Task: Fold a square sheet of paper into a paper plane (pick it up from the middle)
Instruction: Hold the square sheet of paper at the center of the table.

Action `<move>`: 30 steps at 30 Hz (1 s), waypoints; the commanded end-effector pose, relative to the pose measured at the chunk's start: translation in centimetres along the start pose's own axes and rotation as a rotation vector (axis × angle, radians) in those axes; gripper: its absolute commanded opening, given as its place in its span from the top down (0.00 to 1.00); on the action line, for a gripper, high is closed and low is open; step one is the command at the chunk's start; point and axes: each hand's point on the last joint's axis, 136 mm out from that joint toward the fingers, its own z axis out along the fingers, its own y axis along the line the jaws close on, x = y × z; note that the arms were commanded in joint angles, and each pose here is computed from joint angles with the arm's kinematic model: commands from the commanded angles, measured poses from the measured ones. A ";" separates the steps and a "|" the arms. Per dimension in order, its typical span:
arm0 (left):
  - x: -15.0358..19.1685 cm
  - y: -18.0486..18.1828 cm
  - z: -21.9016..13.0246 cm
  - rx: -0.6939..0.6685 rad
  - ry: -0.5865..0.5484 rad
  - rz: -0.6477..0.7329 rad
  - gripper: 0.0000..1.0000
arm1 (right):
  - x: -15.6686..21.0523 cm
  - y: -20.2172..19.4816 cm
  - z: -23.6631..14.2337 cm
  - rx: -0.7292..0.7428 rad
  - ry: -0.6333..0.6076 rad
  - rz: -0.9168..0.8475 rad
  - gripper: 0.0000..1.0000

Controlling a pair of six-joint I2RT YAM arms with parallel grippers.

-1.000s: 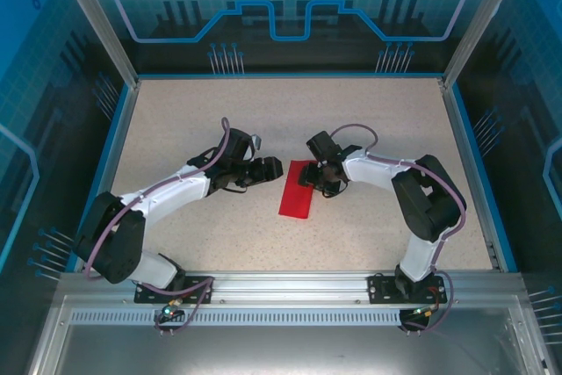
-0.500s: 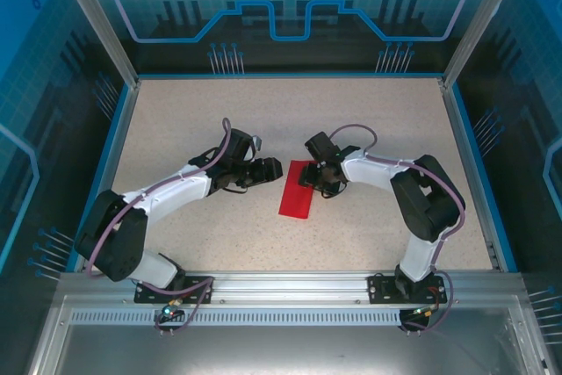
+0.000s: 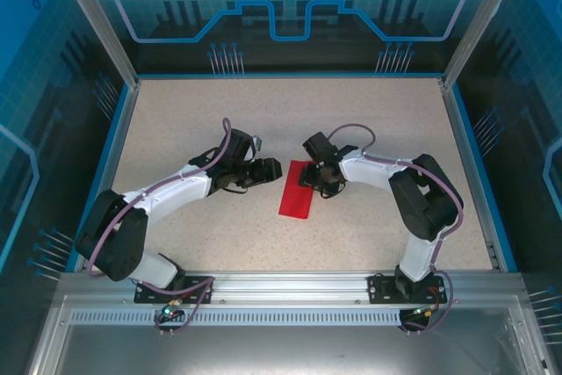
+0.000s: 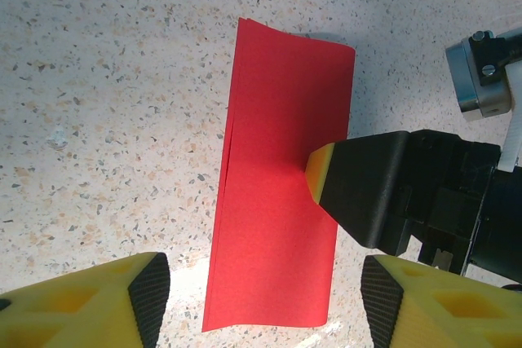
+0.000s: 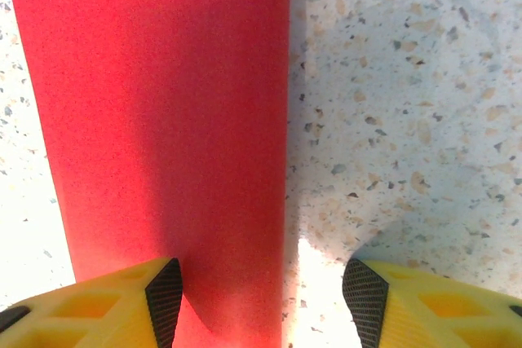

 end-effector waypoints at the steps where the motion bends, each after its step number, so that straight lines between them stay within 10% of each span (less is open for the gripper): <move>1: 0.2 0.0 0.3 0.021 0.019 0.013 0.34 | 1.1 -1.9 1.7 0.094 0.028 -0.010 0.40; 5: 0.4 0.1 0.8 0.023 0.036 0.008 0.41 | 1.2 -2.0 1.8 0.100 0.034 -0.011 0.40; 15: 0.5 -0.7 3.1 0.050 0.123 -0.022 1.00 | 1.3 -2.4 1.9 0.117 0.039 -0.014 0.40; 30: 0.3 -0.7 3.8 0.044 0.133 -0.036 1.00 | 1.3 -2.4 2.1 0.118 0.036 -0.018 0.39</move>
